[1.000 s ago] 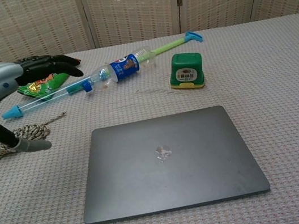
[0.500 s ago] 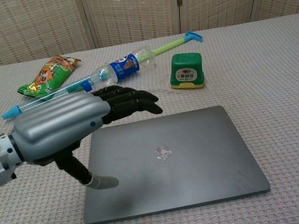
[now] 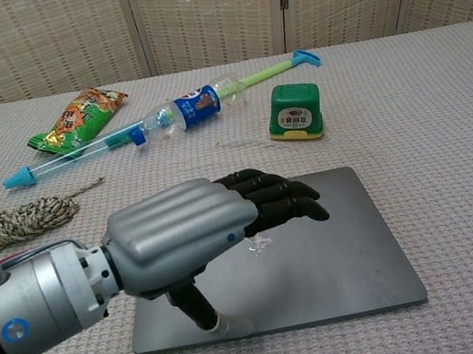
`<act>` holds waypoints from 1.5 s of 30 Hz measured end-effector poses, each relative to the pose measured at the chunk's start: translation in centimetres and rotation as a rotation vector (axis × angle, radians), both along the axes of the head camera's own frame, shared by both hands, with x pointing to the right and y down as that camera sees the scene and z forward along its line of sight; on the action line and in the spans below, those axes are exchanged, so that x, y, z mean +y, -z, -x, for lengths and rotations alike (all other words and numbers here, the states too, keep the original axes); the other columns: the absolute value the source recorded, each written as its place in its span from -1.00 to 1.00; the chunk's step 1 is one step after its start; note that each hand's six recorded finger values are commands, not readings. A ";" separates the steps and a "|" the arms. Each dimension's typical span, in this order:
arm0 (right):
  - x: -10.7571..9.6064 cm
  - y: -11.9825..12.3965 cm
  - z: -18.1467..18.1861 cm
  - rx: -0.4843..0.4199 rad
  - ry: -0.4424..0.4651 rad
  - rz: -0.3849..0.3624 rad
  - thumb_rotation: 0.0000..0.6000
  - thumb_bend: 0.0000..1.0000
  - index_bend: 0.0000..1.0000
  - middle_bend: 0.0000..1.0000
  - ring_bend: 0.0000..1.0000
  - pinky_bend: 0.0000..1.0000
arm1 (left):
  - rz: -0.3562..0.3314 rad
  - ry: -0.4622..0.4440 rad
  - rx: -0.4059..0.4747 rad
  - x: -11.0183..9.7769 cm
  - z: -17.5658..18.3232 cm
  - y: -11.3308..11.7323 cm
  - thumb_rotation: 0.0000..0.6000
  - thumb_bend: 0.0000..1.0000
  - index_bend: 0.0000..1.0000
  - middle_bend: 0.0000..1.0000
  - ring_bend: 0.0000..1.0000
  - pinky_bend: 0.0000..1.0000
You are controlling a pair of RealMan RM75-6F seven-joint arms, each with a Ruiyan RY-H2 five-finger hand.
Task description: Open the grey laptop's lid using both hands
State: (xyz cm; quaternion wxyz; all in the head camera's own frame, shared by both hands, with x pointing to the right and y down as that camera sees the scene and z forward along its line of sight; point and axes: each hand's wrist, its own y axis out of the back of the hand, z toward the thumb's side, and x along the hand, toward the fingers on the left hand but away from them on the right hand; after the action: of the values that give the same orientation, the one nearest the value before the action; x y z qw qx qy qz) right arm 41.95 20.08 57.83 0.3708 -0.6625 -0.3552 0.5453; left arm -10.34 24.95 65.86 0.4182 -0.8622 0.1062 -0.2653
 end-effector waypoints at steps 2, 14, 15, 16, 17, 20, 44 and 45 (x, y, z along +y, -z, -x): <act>0.0 0.0 0.0 -0.001 0.000 0.000 1.00 -0.12 -1.00 -1.00 -0.82 -1.00 | 0.000 0.002 -0.013 0.1 -0.2 -0.7 1.00 -0.57 -0.67 -0.77 -0.88 -1.00; 0.2 0.1 -0.1 -0.005 -0.006 -0.007 1.00 -0.12 -1.00 -1.00 -0.82 -1.00 | 0.003 0.029 -0.040 1.1 -1.5 -2.5 1.00 -0.57 -0.65 -0.76 -0.87 -1.00; 0.3 0.1 -0.1 -0.006 -0.008 -0.006 1.00 -0.12 -1.00 -1.00 -0.82 -1.00 | 0.004 0.029 -0.041 1.1 -1.7 -2.5 1.00 -0.57 -0.65 -0.76 -0.87 -1.00; 0.3 0.1 -0.1 -0.006 -0.009 -0.006 1.00 -0.12 -1.00 -1.00 -0.82 -1.00 | 0.005 0.030 -0.042 1.2 -1.8 -2.6 1.00 -0.57 -0.65 -0.76 -0.87 -1.00; 0.3 0.1 -0.1 -0.006 -0.010 -0.006 1.00 -0.12 -1.00 -1.00 -0.82 -1.00 | 0.007 0.030 -0.045 1.3 -2.0 -2.8 1.00 -0.57 -0.65 -0.76 -0.87 -1.00; 0.3 0.1 -0.2 -0.007 -0.011 -0.008 1.00 -0.12 -1.00 -1.00 -0.82 -1.00 | 0.005 0.027 -0.056 1.5 -2.3 -3.2 1.00 -0.57 -0.65 -0.76 -0.87 -1.00; 0.5 0.2 -0.6 -0.010 -0.022 -0.012 1.00 -0.12 -1.00 -1.00 -0.82 -1.00 | 0.014 0.079 -0.082 1.4 -2.2 -4.1 1.00 -0.53 -0.63 -0.73 -0.86 -1.00; 0.5 0.3 -0.6 -0.010 -0.023 -0.012 1.00 -0.12 -1.00 -1.00 -0.82 -1.00 | 0.013 0.080 -0.084 1.4 -2.1 -4.1 1.00 -0.52 -0.63 -0.73 -0.86 -1.00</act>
State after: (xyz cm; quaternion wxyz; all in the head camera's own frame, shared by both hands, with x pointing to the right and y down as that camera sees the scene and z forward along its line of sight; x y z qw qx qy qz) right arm 42.55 20.55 57.57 0.3668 -0.6589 -0.3677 0.5442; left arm -8.19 26.31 70.01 0.4057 -0.8481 0.1211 -0.3185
